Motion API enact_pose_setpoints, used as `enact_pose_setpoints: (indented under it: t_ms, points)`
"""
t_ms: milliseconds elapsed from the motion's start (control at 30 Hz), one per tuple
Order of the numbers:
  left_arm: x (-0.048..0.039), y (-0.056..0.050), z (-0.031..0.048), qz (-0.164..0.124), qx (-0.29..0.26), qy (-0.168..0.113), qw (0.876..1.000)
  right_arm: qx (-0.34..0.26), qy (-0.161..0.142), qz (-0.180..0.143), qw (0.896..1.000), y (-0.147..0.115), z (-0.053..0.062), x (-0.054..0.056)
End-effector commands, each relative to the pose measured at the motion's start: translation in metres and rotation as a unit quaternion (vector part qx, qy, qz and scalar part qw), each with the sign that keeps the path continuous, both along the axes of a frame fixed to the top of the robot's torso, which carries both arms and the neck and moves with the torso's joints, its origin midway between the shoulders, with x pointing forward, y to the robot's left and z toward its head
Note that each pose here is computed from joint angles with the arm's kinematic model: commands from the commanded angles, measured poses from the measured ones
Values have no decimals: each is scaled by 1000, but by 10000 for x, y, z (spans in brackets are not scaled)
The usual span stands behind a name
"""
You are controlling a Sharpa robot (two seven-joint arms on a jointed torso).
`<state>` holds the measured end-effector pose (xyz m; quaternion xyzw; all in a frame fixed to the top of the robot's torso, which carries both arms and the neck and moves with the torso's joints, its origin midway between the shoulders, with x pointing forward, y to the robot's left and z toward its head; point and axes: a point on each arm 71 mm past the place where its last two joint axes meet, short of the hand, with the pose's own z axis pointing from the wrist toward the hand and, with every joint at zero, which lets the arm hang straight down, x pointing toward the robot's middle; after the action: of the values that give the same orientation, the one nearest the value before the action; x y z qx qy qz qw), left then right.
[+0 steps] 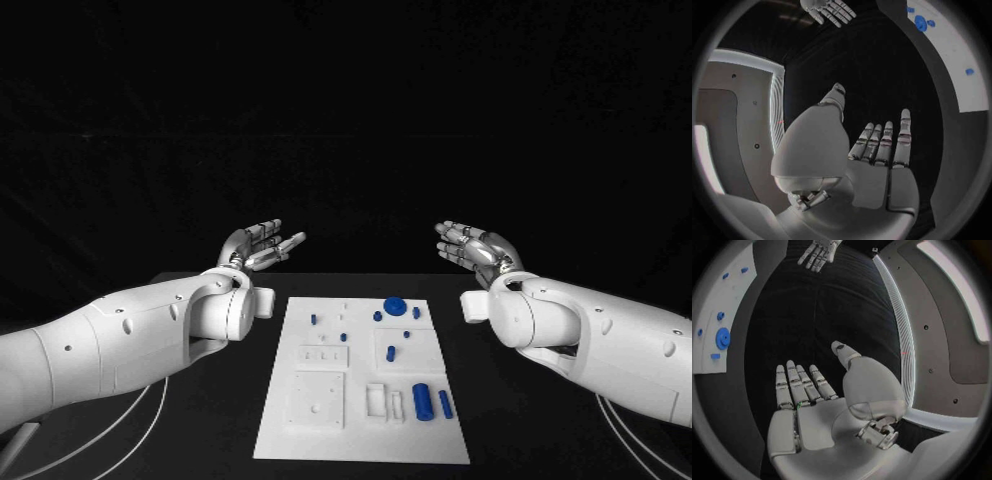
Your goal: Assemble the parts on the task board
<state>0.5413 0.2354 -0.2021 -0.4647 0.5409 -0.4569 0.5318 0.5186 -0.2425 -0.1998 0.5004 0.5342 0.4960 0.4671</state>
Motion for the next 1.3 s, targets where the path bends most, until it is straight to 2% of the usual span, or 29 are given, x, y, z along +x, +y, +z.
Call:
enact_pose_setpoints:
  t_ms: [33, 300, 333, 467, 633, 867, 1000, 1133, 1167, 1200, 1300]
  points:
    - [63, -35, 2, -43, -4, 30, 999, -22, 48, 97, 994, 52, -36, 36]
    - [88, -20, 18, -44, -2, 30, 999, -34, 64, 114, 991, -29, -1, 105]
    - [75, -10, 15, -51, -7, 35, 998, -129, 9, 98, 987, -130, 41, 153]
    - [62, -9, 16, -57, -10, 36, 998, -192, -20, 100, 976, -142, 53, 185]
    - [34, -3, 22, -68, -13, 34, 997, -284, -59, 116, 950, -105, 51, 242]
    - [-73, -3, 45, -106, -13, 28, 994, -407, -108, 152, 894, 26, 52, 301]
    - [-152, -32, 64, -129, -16, 27, 991, -469, -128, 171, 857, 109, 66, 327]
    - [-226, -84, 98, -150, -23, 26, 988, -526, -140, 186, 818, 186, 80, 340]
    - [-237, -93, 104, -153, -25, 26, 988, -534, -142, 187, 812, 198, 85, 343]
    - [-262, -113, 120, -160, -28, 27, 986, -554, -146, 190, 797, 231, 96, 349]
    - [-301, -154, 153, -173, -33, 27, 984, -585, -152, 192, 773, 293, 103, 363]
